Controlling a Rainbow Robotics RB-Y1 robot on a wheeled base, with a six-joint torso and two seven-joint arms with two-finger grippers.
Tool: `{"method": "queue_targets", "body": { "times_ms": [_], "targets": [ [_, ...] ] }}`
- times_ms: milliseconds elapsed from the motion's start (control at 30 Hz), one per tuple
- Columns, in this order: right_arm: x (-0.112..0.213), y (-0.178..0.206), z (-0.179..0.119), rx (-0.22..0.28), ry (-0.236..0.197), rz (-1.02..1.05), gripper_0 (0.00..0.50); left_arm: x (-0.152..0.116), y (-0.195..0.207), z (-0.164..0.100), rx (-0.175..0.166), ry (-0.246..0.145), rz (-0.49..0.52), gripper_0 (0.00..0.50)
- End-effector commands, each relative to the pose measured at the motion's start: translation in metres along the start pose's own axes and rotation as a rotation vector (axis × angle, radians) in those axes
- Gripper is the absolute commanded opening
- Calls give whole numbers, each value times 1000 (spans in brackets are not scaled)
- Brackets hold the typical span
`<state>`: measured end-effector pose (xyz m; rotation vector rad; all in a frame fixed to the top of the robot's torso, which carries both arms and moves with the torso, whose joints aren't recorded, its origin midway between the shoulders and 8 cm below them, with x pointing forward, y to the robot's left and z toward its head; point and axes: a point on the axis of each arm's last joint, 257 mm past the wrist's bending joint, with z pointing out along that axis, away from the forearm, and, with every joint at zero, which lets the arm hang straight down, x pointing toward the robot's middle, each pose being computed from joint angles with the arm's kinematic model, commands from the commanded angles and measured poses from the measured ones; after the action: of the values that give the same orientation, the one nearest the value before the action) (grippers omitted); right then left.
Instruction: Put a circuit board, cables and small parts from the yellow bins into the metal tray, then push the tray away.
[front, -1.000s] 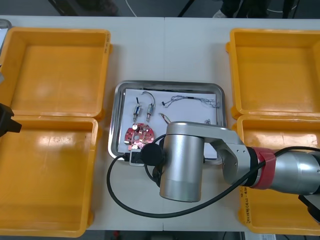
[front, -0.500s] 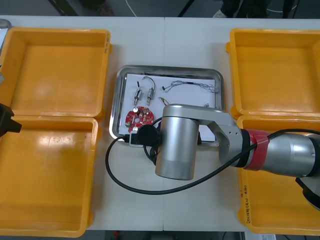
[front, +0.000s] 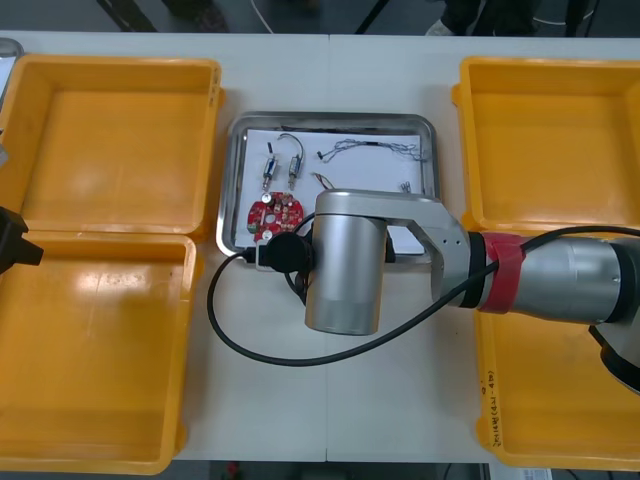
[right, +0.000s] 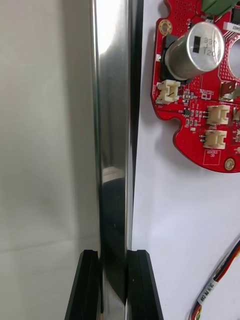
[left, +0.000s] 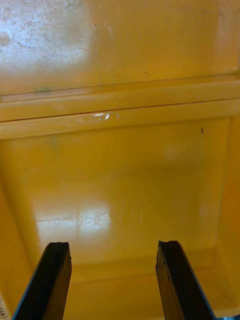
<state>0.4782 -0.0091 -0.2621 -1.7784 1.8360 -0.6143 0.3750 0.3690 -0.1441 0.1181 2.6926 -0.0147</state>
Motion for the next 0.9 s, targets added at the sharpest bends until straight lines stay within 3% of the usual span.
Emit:
{"method": "queue_targets", "body": {
  "times_ms": [33, 900],
  "targets": [
    [-18, -22, -6, 49, -26, -65, 0, -2, 15, -16, -50, -18, 49, 500],
    [-35, -102, -10, 179, -18, -52, 0, -2, 15, -16, -50, -18, 49, 500]
  ]
}}
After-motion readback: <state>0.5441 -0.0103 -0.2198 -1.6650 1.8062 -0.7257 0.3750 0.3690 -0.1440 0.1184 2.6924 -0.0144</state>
